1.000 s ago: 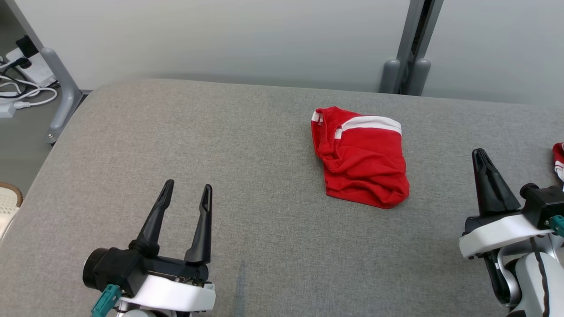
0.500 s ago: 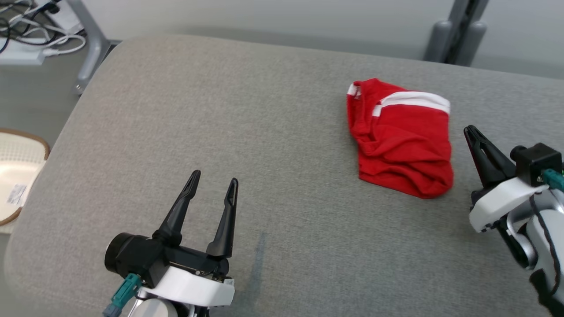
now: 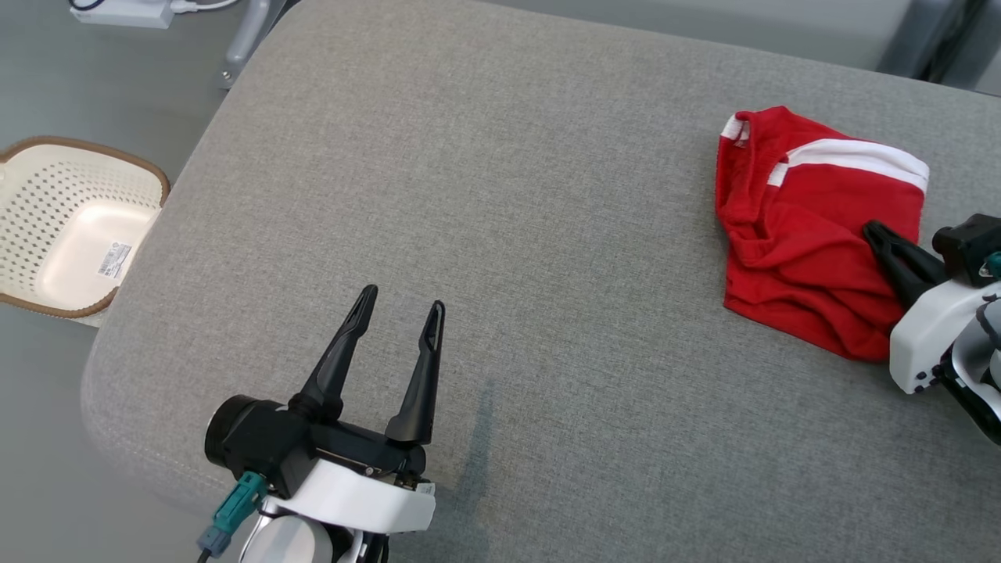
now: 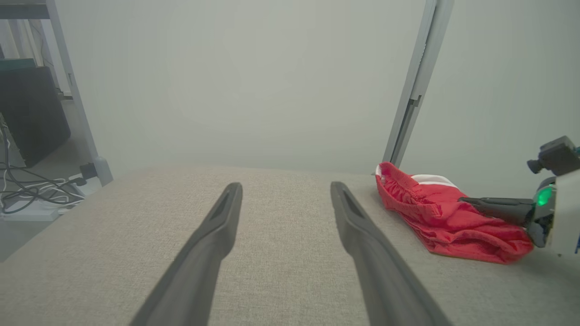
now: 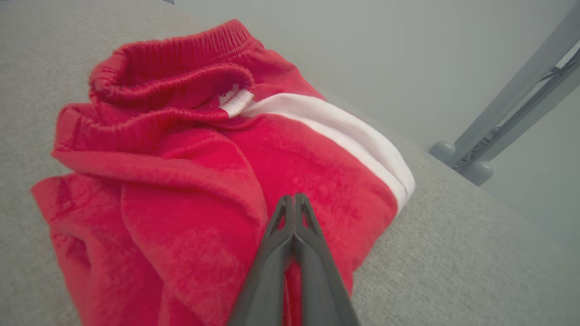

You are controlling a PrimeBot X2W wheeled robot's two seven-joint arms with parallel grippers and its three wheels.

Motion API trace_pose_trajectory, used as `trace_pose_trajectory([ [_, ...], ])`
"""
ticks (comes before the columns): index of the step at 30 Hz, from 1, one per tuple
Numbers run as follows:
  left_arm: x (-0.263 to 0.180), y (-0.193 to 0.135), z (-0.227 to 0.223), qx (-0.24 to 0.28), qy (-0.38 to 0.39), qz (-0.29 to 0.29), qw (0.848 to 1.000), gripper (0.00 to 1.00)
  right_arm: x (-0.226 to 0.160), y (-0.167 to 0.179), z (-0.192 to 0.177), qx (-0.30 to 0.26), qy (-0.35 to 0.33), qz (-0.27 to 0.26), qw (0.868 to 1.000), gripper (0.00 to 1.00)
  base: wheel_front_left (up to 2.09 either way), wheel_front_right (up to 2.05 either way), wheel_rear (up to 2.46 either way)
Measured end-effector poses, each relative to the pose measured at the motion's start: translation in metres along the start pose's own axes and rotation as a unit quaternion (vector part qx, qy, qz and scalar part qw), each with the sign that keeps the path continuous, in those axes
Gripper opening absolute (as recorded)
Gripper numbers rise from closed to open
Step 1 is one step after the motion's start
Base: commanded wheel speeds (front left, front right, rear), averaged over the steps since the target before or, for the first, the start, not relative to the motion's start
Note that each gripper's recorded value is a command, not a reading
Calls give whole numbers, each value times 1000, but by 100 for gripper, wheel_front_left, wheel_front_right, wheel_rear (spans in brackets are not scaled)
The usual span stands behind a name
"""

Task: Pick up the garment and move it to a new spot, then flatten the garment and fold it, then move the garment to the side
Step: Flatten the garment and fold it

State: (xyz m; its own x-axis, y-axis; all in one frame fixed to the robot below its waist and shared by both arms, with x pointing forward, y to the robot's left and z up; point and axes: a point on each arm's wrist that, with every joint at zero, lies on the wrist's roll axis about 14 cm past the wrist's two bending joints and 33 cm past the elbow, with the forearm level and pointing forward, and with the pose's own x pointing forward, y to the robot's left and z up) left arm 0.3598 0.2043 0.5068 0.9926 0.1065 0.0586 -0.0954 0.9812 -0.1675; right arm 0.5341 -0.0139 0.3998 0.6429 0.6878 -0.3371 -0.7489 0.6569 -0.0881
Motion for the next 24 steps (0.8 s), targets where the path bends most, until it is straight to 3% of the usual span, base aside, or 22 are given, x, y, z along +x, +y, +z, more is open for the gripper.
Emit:
trace_pose_trajectory([
  [13,8,-4,0,0,-2,-8,1000,100,-5,49,-18,45,34,78,995,0,0,0,0],
  [24,6,-7,4,-3,-8,-11,1000,100,-11,69,-4,24,21,113,993,0,0,0,0],
])
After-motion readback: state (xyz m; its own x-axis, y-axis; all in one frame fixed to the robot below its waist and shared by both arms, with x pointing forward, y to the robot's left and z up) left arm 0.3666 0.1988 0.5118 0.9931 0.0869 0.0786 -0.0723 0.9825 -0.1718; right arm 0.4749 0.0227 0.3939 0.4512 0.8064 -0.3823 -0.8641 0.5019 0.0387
